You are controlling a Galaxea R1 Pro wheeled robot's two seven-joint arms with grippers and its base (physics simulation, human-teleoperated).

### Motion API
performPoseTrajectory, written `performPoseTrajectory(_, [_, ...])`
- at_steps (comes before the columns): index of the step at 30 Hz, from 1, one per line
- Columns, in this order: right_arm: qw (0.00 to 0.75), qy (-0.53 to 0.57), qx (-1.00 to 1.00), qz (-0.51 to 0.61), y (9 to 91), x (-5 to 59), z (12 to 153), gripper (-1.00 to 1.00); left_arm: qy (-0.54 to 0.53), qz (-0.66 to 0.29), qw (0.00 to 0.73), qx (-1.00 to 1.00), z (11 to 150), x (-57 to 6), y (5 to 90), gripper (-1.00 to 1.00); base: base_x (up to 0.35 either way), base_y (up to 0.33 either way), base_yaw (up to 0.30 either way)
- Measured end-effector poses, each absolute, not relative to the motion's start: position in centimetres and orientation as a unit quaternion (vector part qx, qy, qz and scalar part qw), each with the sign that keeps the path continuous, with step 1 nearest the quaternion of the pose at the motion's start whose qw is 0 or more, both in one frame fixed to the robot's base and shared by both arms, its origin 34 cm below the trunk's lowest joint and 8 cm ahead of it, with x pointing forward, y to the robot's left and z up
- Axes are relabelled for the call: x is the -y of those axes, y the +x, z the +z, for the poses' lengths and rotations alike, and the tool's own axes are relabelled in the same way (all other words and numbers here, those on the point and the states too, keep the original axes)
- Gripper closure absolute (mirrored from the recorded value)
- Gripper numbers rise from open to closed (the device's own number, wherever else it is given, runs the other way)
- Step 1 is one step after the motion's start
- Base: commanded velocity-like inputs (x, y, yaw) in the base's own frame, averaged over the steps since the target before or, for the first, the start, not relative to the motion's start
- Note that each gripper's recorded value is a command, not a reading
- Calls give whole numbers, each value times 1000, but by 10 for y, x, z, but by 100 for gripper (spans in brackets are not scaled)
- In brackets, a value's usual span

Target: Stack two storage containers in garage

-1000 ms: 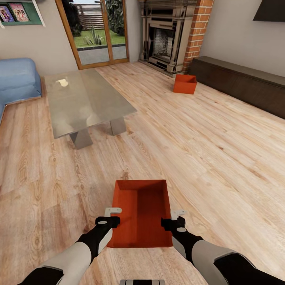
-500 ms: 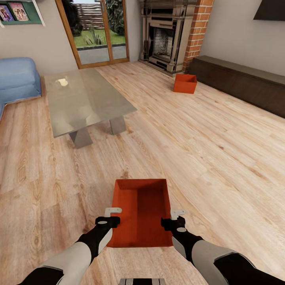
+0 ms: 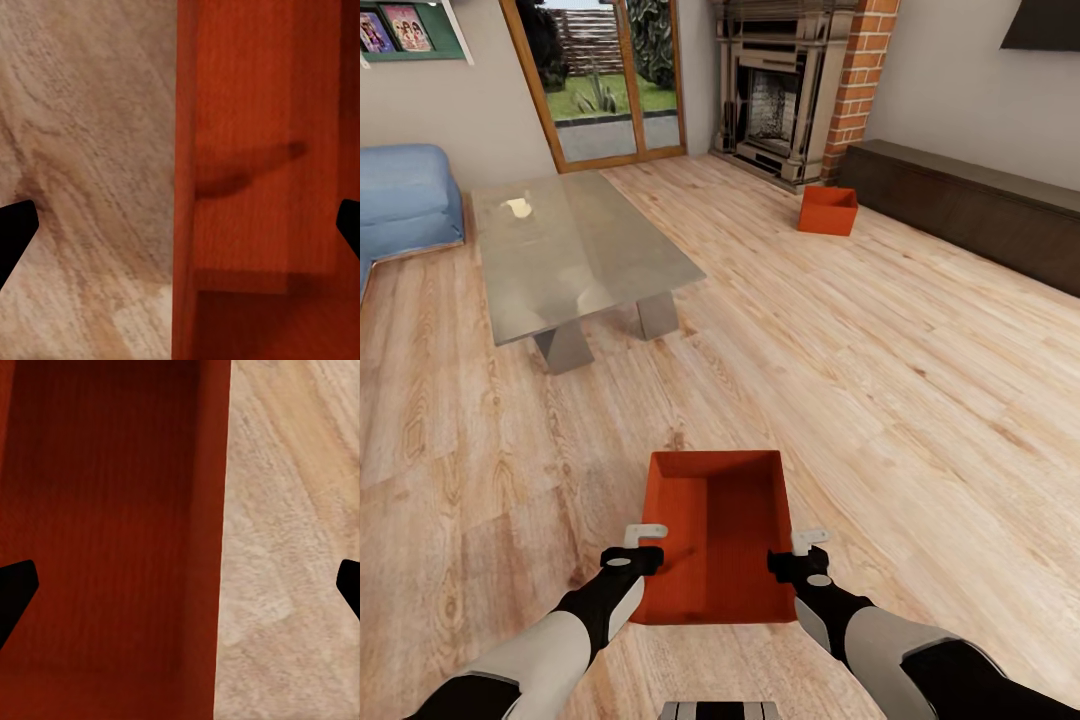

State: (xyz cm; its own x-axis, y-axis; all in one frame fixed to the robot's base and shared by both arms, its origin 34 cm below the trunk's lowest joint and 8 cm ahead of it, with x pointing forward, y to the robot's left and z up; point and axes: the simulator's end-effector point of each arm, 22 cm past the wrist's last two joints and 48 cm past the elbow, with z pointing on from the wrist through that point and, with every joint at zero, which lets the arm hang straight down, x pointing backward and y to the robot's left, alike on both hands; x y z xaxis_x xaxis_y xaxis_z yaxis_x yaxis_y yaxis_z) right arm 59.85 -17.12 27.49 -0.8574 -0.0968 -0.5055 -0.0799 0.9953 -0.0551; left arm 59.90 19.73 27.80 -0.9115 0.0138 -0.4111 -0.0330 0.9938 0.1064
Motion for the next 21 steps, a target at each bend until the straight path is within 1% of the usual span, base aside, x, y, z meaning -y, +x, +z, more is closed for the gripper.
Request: performPoseTrajectory(21, [262,-44,-964,-26,598,186,269,-100,-6,56,210,-976,274,-198,598,-100,0,0,0])
